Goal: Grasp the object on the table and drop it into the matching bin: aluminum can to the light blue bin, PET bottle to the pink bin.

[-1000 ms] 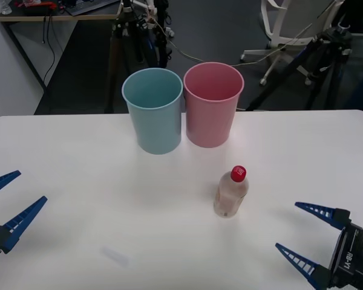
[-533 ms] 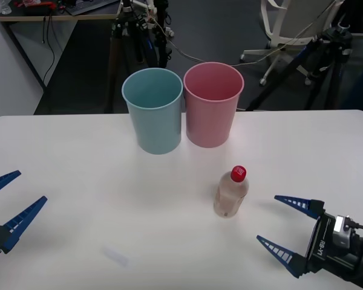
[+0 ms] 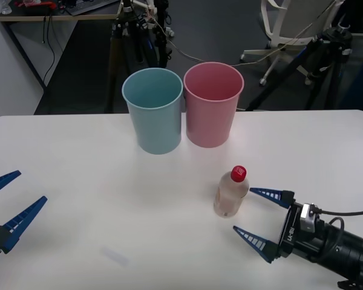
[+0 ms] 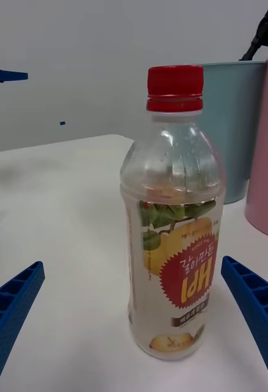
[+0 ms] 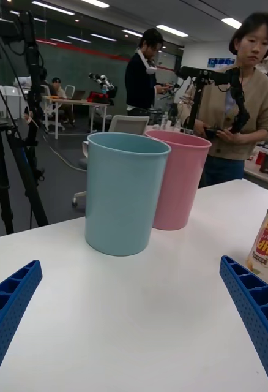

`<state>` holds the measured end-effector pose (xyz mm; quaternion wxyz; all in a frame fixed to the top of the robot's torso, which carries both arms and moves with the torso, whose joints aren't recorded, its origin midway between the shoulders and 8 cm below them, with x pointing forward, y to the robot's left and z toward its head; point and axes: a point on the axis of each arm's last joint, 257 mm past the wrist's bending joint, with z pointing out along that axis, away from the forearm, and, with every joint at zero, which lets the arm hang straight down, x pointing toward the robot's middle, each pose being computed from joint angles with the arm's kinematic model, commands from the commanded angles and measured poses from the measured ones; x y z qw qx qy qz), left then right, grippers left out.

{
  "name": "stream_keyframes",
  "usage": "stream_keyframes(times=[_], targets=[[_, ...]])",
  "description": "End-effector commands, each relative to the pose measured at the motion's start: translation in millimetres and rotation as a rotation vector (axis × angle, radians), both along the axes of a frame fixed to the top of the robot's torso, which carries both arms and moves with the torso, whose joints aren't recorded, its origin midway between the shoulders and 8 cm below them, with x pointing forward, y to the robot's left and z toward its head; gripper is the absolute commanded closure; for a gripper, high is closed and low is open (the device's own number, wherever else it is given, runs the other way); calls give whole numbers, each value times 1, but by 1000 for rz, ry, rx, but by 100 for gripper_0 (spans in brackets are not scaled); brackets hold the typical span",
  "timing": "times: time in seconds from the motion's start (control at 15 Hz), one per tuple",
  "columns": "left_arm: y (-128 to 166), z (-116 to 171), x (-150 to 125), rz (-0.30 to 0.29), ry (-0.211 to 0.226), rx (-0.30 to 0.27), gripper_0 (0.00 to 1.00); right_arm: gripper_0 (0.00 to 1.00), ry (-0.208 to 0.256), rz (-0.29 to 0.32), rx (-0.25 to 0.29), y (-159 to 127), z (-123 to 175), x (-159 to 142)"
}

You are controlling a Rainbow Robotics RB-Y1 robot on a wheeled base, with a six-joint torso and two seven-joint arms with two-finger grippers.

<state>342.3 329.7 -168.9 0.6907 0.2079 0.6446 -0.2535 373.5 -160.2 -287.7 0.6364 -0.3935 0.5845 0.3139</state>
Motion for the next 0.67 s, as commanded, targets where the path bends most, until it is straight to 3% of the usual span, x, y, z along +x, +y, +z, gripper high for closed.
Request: stream_keyframes(times=[0.07, 0.67], targets=[[0, 0, 0, 0, 0, 0, 0, 0, 4, -30, -2, 3, -3, 14], [0, 0, 0, 0, 0, 0, 0, 0, 9, -70, 17, 33, -1, 39]])
